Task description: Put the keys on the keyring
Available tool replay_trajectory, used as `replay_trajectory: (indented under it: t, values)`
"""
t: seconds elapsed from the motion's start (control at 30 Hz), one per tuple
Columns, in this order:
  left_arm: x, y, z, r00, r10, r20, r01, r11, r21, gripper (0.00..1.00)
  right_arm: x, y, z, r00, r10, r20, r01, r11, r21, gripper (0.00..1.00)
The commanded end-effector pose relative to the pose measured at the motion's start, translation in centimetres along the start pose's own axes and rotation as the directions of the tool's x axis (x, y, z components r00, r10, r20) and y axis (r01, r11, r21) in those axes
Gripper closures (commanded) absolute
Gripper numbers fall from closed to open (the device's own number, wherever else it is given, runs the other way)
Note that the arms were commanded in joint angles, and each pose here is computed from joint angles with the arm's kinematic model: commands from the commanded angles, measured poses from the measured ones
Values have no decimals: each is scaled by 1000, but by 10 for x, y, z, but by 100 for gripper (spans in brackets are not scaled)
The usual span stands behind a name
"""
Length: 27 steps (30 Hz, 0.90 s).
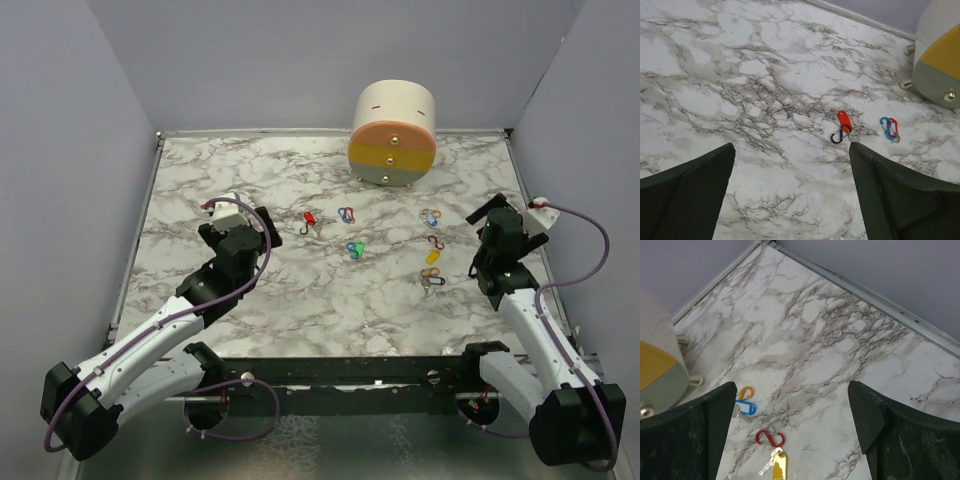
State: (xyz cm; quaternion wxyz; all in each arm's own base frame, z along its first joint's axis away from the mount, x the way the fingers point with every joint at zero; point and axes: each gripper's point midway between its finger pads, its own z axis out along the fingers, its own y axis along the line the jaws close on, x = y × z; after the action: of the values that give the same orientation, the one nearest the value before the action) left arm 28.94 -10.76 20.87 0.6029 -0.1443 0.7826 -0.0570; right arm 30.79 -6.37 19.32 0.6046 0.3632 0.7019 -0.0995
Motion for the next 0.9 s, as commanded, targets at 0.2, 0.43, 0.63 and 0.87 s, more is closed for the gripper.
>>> replay_trajectory:
  t: [0.2,0.43,0.63,0.87]
  values:
    - [-10,11,1,999,9,50,-6,998,-55,1,-12,-28,38,991,119,-67,-117,993,26,2]
    - [-11,13,1,998,22,55,-19,998,-67,1,0,-42,47,985,138,-107,-129,988,81,2]
    - [-11,18,2,997,52,48,-47,994,-95,1,6,-60,49,982,156,-109,-142,982,127,1]
    - [-11,17,3,994,105,40,-101,991,-85,1,26,-70,51,982,122,-147,-101,985,142,1]
